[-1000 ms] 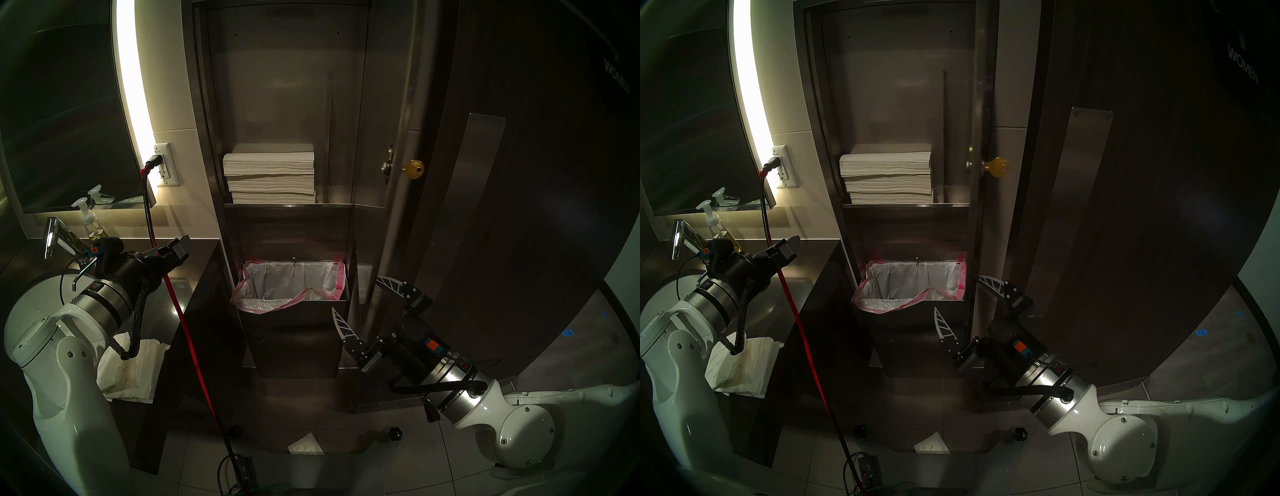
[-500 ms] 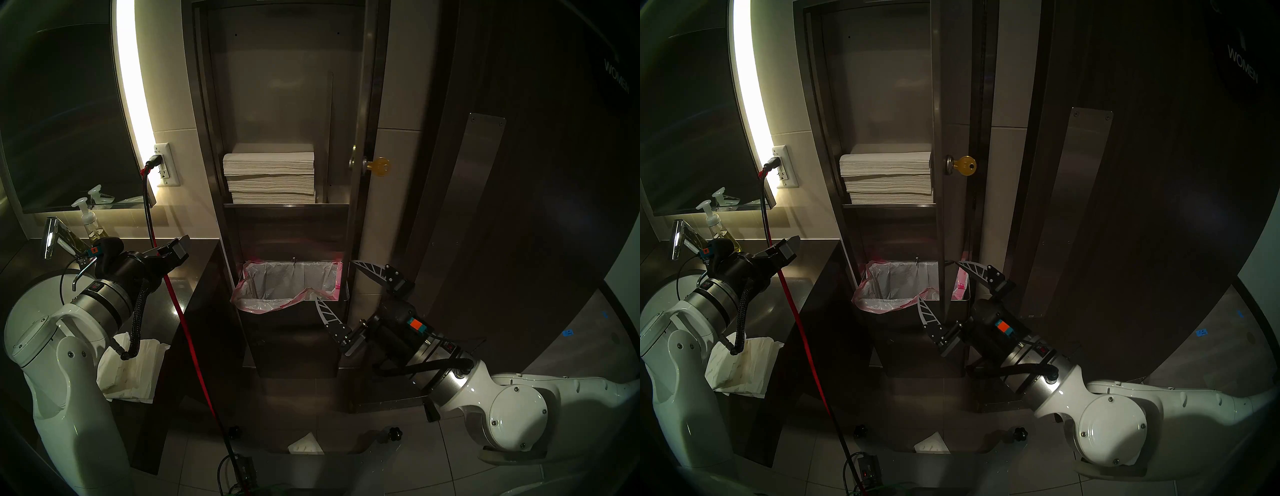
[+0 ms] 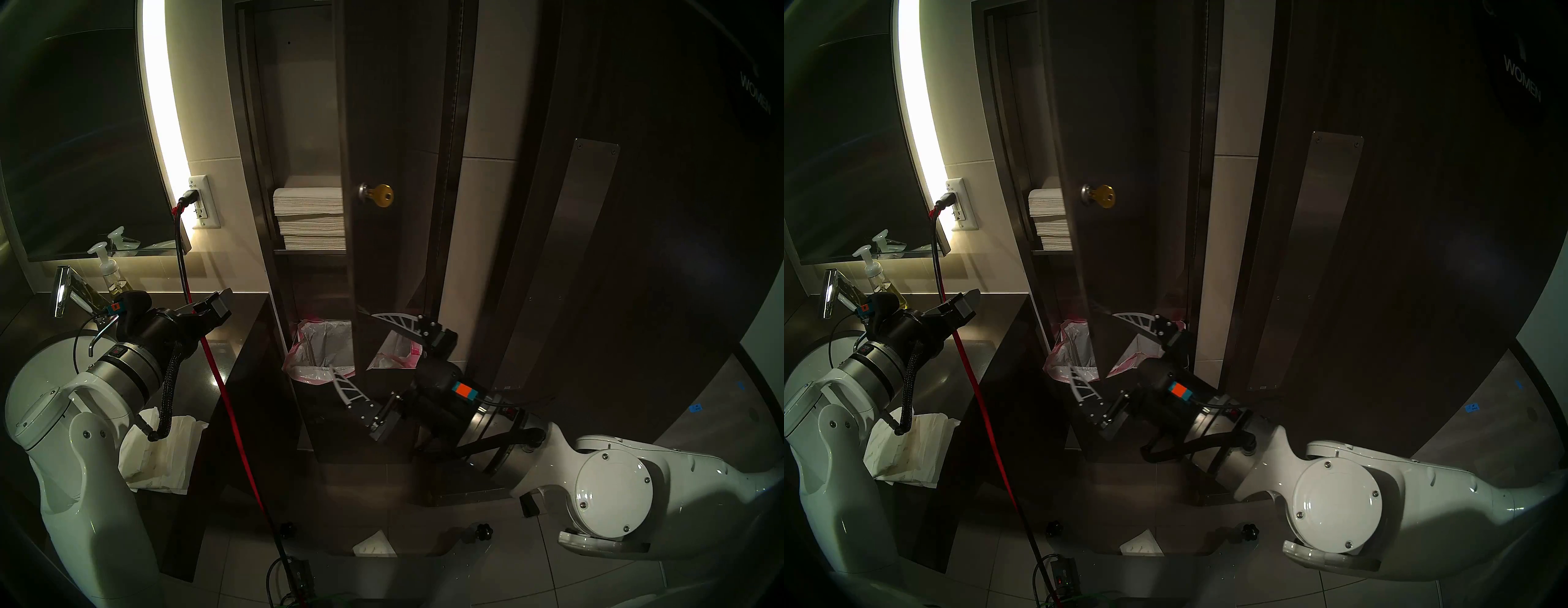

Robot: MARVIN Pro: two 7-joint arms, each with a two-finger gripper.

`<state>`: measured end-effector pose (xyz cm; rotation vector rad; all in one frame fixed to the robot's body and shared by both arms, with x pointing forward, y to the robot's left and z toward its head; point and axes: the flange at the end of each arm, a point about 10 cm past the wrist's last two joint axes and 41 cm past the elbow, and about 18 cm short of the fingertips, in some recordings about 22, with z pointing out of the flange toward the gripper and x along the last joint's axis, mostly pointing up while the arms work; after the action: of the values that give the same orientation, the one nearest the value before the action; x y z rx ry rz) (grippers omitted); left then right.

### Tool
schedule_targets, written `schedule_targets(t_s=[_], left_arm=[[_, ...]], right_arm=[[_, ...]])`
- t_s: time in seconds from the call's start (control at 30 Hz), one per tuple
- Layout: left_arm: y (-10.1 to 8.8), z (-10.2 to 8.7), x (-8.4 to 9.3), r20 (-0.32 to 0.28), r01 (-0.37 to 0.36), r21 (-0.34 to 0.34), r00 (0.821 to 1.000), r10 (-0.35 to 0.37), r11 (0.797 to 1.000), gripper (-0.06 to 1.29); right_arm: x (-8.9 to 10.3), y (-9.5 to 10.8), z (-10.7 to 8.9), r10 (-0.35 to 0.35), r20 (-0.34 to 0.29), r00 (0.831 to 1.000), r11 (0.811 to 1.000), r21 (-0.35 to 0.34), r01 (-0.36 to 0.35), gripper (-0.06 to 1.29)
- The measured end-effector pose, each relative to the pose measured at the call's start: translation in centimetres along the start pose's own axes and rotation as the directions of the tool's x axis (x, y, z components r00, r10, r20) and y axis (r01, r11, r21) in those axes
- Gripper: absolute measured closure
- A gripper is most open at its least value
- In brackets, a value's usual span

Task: Twist key and close towel dispenser

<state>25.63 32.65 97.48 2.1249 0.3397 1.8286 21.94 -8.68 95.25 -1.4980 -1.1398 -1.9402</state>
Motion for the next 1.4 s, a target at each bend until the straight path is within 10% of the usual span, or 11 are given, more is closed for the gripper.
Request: schedule_targets(t_s=[0.7,1.1,1.4], left_arm=[[0.0,0.0,0.0,0.000,0.000,0.000,1.000,0.000,1.000,-0.03],[0.0,0.0,0.0,0.000,0.000,0.000,1.000,0.000,1.000,-0.03],[0.0,0.0,0.0,0.000,0.000,0.000,1.000,0.000,1.000,-0.03]], right_arm=[[5.9,6.0,5.1,0.141,-0.093,0.986,0.966,-0.203,-0.158,0.00],[6.8,5.4,6.7,0.193,-0.050,0.980,0.953,-0.228,-0.199,0.00],[7.2,4.0,7.6,0.207,-0.042,0.977,0.950,-0.228,-0.211,1.05]])
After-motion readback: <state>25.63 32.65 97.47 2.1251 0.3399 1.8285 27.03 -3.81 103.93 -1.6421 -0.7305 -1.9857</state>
